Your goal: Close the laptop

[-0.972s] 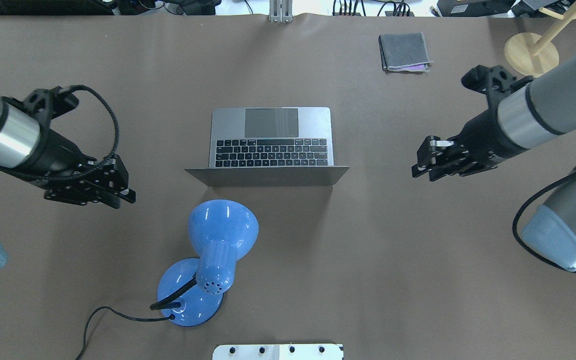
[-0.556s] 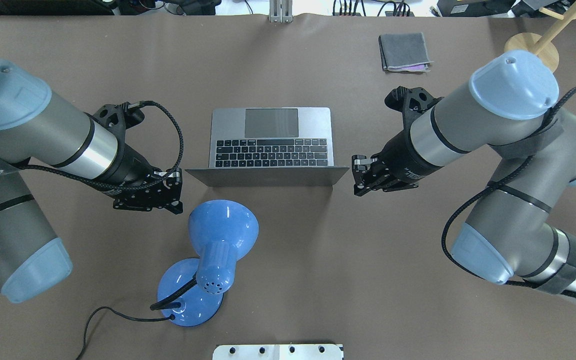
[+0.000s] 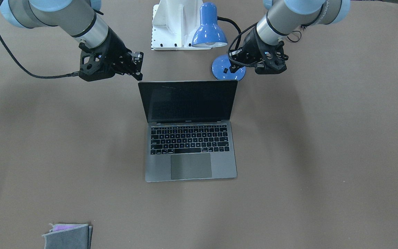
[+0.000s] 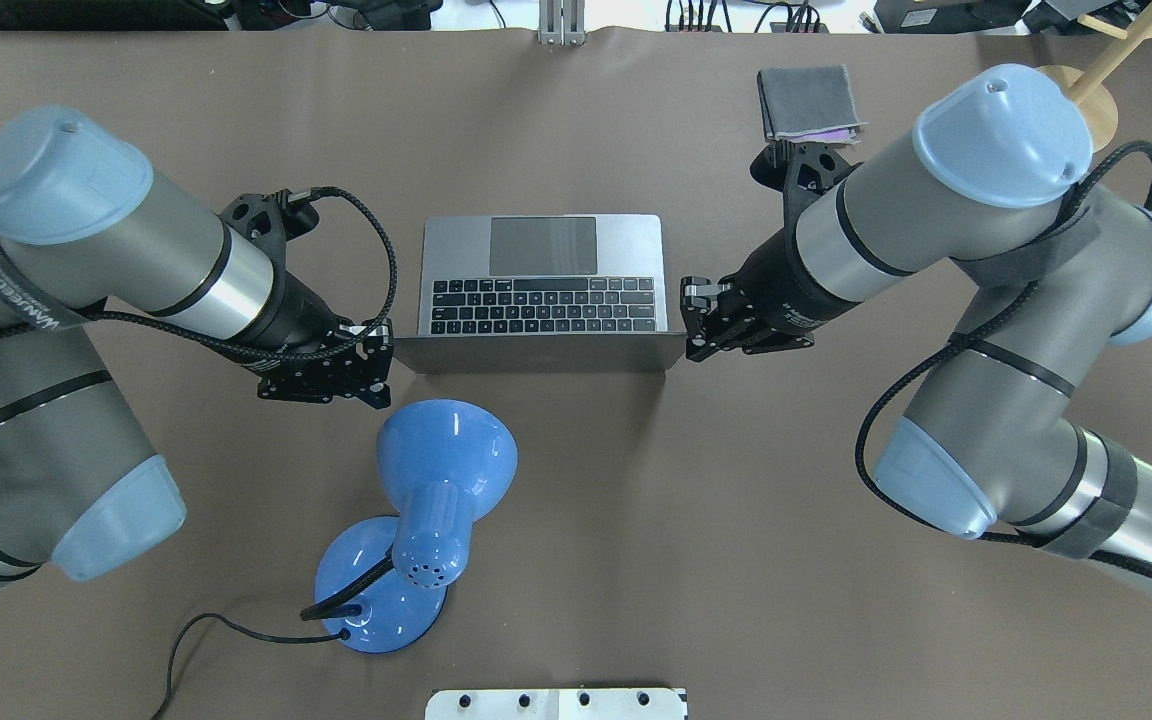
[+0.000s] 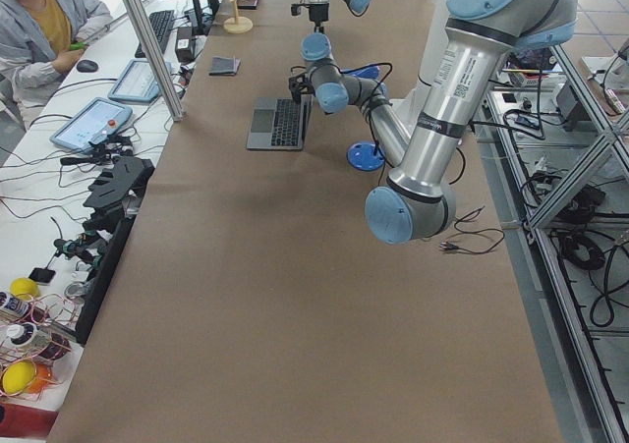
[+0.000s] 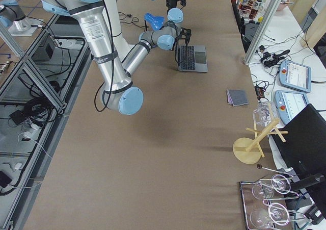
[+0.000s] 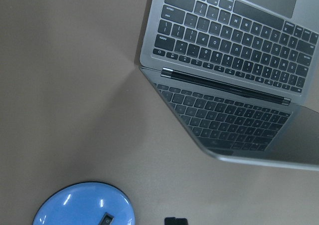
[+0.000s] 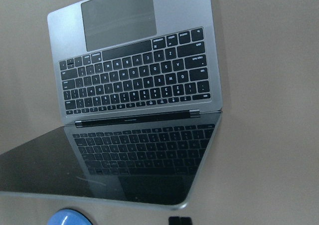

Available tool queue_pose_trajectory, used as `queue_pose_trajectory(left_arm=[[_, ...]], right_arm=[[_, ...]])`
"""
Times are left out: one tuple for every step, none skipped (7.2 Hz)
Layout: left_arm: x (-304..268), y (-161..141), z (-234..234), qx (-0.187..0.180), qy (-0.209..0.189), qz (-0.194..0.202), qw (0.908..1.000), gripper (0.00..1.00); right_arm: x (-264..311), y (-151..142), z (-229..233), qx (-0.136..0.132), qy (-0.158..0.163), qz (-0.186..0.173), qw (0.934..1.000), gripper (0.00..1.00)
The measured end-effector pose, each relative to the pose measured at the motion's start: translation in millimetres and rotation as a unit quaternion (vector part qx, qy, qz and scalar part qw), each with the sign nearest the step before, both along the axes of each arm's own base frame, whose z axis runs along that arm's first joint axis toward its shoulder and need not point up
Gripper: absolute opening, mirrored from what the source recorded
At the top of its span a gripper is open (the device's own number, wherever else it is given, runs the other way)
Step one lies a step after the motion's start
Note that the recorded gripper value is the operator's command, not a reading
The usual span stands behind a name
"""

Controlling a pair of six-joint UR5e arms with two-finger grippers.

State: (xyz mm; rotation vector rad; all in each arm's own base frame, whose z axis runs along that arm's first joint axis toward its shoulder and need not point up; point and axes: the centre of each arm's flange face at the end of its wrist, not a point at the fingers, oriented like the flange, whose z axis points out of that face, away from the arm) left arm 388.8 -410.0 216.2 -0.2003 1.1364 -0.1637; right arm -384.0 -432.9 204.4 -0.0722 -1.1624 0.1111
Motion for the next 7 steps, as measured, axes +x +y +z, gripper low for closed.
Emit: queue_pose_trajectory(left_arm=[[4.0,-4.8,-4.8,0.005,0.0,-0.006,1.0,0.0],[6.8,-9.1,-7.3,0.009,-0.002,-0.012,0.9999,0.0],[8.9,-13.8,-9.7,0.013,-0.003,-0.018,0.9997,0.0],[10.4,-20.0,-9.9,0.02,-0.006,-0.024,0.9995,0.0],[14.5,-29.9,-7.3,0.034,-0.013,-0.029,0.9989,0.0],[22.1,-42.8,-6.1,0.047,-0.021,-0.034,0.9981,0.0],[30.6,-59.3,-9.3,0.057,-0.029,-0.044,0.997,0.0]], right_arm=[[-2.8,-11.1,0.5,-0.007,0.004,0.008,0.9999,0.0],[-4.5,-18.9,2.9,-0.012,0.008,0.013,0.9998,0.0],[-4.1,-27.1,4.1,-0.015,0.011,0.019,0.9997,0.0],[-2.2,-38.4,1.8,-0.017,0.012,0.027,0.9994,0.0],[-3.9,-53.3,-0.8,-0.02,0.015,0.034,0.9991,0.0],[-12.8,-72.8,-3.7,-0.025,0.02,0.039,0.9987,0.0],[-23.5,-92.6,-7.2,-0.03,0.027,0.043,0.9982,0.0]])
